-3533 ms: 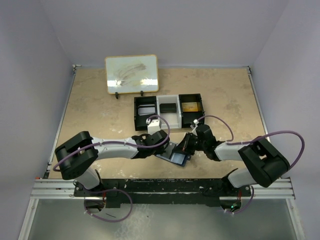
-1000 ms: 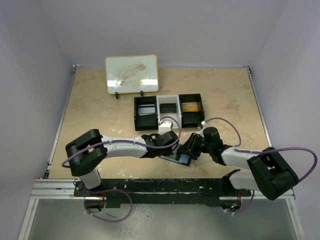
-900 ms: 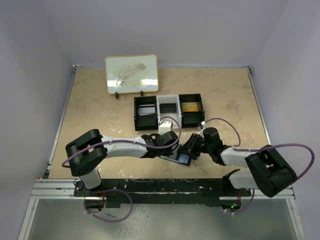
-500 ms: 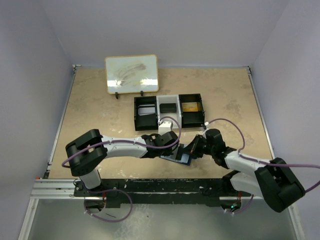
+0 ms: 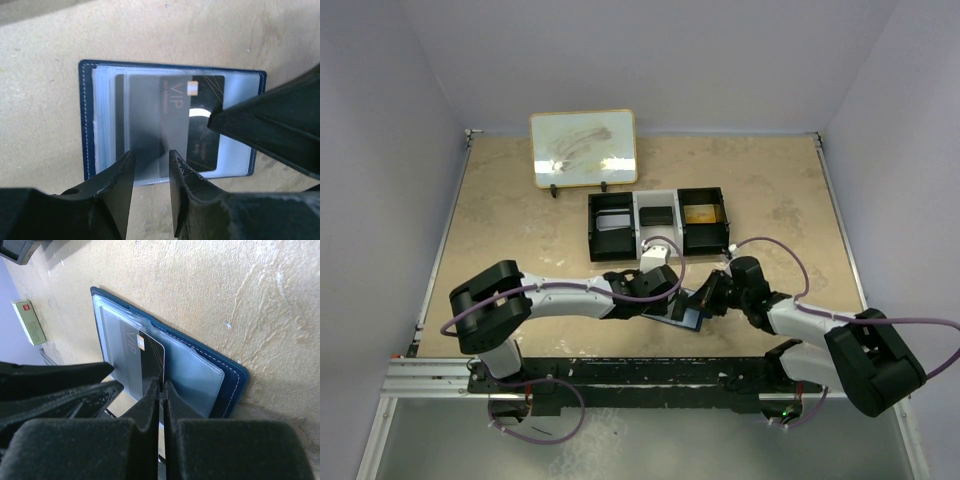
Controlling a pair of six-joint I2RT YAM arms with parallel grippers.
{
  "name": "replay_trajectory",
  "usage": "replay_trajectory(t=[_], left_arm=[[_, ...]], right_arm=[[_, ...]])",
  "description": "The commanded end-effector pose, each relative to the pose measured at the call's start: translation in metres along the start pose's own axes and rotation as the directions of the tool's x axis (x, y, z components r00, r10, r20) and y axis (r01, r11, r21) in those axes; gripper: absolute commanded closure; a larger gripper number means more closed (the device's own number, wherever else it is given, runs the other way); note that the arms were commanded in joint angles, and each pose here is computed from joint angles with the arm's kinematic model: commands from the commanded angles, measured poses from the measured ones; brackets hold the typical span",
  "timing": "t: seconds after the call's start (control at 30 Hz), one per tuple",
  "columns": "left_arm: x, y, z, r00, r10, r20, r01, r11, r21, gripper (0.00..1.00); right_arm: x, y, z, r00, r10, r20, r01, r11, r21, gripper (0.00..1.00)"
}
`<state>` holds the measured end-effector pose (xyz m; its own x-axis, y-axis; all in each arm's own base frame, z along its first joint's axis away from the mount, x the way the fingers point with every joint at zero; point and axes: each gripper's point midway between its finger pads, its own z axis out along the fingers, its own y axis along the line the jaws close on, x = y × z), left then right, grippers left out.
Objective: Take the credit cards out of the card holder
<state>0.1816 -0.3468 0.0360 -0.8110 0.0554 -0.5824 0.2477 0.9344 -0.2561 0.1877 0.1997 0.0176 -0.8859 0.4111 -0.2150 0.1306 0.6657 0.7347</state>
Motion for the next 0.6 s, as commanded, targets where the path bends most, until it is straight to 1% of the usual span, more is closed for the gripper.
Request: replay_trajectory(t=[0.0, 0.17, 0.27, 0.33, 0.4, 0.47, 0.57], left_arm=[[-0.014, -0.017, -0.005, 0.998, 0.042, 0.043, -0.044, 0.999, 0.032, 0.7], [0.01, -0.006, 0.009, 0.999, 0.035, -0.013, -0.035, 0.999, 0.011, 0.82], [0.02, 0.006, 0.012, 0.999, 0.023, -0.034, -0.024, 0.999, -0.028, 0.88], [0.027, 0.013, 0.013, 0.999, 0.017, -0.045, -0.019, 0.999, -0.042, 0.9], [0.03, 0.018, 0.012, 0.999, 0.011, -0.051, -0.014, 0.999, -0.051, 0.91], [0.033, 0.022, 0.011, 0.998, 0.011, -0.057, -0.015, 0.998, -0.062, 0.92], [0.035, 0.026, 0.011, 0.998, 0.012, -0.062, -0.017, 0.997, -0.075, 0.93]], right_arm=[[-0.006, -0.002, 0.002, 1.0, -0.021, 0.01, 0.02, 0.999, 0.028, 1.0], [-0.007, 0.0, 0.002, 1.0, -0.018, 0.008, 0.017, 1.0, 0.021, 1.0], [-0.006, 0.003, 0.002, 1.0, -0.015, 0.009, 0.015, 1.0, 0.005, 0.99], [-0.005, 0.005, 0.002, 1.0, -0.006, 0.009, 0.006, 1.0, -0.015, 0.94], [-0.003, 0.008, 0.002, 1.0, 0.011, 0.003, -0.011, 0.999, -0.04, 0.84], [0.0, 0.008, 0.002, 1.0, 0.027, 0.0, -0.027, 0.998, -0.059, 0.78], [0.004, 0.003, 0.004, 0.999, 0.037, -0.005, -0.037, 0.998, -0.059, 0.73]])
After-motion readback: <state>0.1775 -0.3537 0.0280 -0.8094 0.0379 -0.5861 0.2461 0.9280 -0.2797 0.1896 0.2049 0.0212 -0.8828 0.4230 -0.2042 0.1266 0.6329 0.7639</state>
